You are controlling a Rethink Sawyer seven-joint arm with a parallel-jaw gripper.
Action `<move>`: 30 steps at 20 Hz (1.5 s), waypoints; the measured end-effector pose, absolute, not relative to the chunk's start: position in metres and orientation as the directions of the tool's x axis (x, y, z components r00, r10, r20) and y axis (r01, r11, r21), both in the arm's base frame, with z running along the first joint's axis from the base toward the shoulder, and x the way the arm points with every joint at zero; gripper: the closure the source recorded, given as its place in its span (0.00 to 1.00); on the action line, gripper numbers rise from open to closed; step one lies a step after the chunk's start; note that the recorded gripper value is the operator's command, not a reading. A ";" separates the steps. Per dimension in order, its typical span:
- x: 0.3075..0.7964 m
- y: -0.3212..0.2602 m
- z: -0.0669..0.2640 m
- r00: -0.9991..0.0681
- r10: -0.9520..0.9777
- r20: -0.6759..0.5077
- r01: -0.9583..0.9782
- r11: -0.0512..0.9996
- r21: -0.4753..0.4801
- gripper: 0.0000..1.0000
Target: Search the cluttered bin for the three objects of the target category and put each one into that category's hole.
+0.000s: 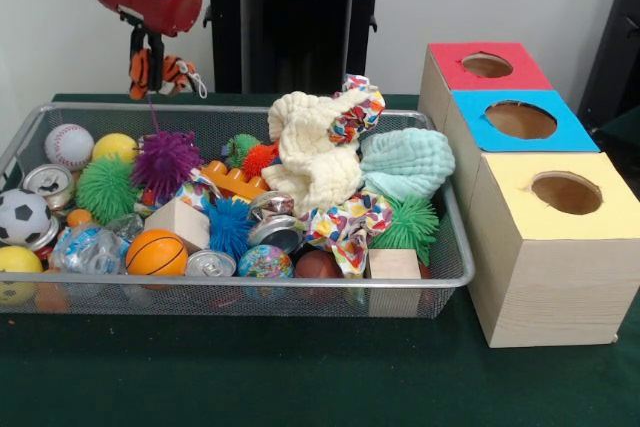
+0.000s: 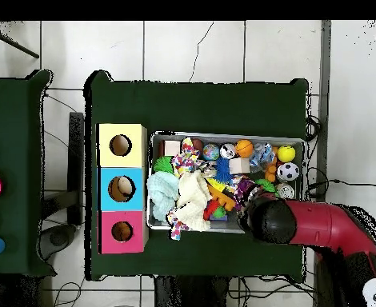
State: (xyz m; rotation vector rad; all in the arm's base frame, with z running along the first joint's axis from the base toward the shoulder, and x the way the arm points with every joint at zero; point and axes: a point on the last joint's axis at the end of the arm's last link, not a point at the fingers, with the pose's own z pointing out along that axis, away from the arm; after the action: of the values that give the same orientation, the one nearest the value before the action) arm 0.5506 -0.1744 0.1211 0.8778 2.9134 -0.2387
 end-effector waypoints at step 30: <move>0.558 -0.156 0.177 -0.806 0.582 -0.108 0.589 0.807 -0.049 1.00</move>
State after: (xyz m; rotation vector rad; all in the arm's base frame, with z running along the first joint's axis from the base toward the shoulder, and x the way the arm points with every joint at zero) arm 0.5582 -0.1556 0.1768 0.9423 2.9025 -0.1229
